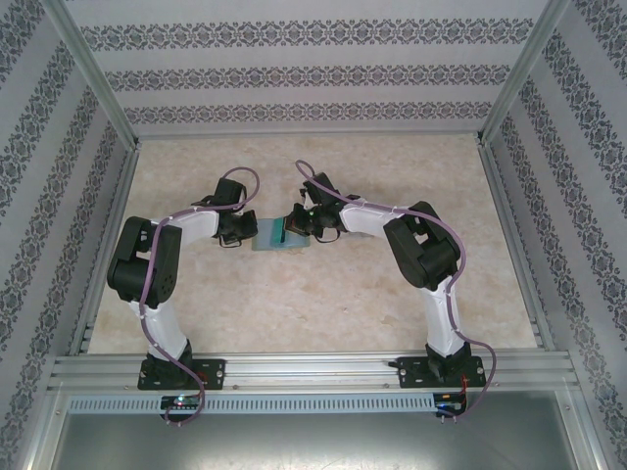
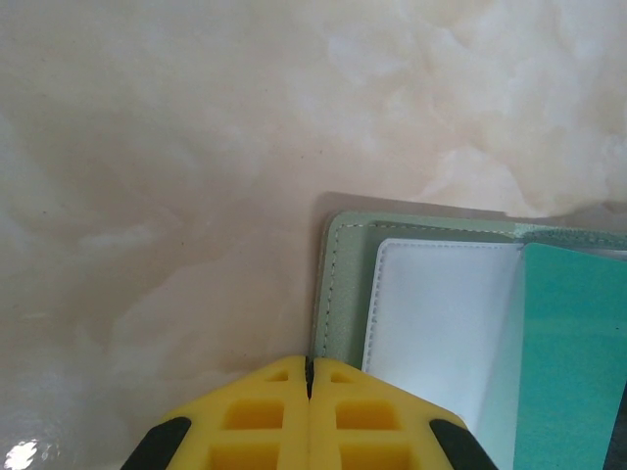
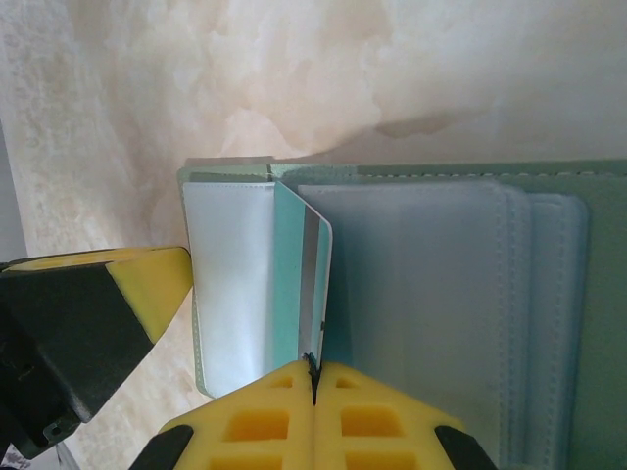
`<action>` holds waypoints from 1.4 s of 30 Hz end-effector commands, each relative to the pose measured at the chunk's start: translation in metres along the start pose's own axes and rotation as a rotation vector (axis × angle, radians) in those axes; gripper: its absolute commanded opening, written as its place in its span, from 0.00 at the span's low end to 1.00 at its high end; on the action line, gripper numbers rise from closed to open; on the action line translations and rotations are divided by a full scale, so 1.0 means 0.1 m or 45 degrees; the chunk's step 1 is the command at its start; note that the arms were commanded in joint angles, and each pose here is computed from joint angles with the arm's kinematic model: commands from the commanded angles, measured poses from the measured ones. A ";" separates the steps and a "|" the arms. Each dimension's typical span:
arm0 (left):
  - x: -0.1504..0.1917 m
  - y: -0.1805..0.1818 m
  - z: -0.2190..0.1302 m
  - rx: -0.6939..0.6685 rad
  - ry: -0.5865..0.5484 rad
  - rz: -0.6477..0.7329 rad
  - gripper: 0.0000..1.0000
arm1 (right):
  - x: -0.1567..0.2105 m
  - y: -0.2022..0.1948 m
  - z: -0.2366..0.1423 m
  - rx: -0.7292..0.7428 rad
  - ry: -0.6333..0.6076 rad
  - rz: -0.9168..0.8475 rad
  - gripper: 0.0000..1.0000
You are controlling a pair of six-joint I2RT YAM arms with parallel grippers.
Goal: Put the credit cards into the card holder
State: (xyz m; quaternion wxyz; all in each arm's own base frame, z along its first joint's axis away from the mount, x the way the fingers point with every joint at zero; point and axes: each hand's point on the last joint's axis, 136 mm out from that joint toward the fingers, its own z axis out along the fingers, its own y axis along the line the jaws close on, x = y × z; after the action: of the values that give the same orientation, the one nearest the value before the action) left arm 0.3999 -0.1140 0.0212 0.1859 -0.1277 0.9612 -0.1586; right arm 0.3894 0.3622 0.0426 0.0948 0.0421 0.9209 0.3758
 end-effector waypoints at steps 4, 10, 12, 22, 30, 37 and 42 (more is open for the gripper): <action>0.04 0.14 0.05 -0.066 0.036 -0.004 0.05 | 0.14 -0.11 0.03 0.020 0.076 -0.014 0.00; 0.04 0.12 0.08 -0.052 0.042 -0.013 0.05 | 0.10 -0.14 -0.06 0.020 0.091 -0.044 0.00; 0.04 0.13 0.08 -0.053 0.042 -0.015 0.06 | 0.11 -0.14 -0.06 0.022 0.109 -0.061 0.00; 0.07 0.12 0.10 -0.042 0.054 -0.024 0.06 | 0.12 -0.15 0.05 0.026 0.110 -0.049 0.00; 0.07 0.11 0.10 -0.037 0.054 -0.025 0.07 | 0.02 -0.12 0.07 0.037 0.063 -0.057 0.00; 0.07 0.12 0.10 -0.039 0.051 -0.025 0.07 | 0.01 -0.16 0.12 0.035 0.040 -0.049 0.00; 0.08 0.13 0.10 -0.041 0.052 -0.022 0.07 | 0.07 -0.10 0.18 0.020 0.066 -0.058 0.00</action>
State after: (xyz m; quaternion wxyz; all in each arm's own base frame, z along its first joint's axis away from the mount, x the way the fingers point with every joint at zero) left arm 0.4014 -0.1138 0.0208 0.1859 -0.1284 0.9613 -0.1575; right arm 0.3920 0.3613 0.0369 0.0889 0.0117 0.9208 0.3795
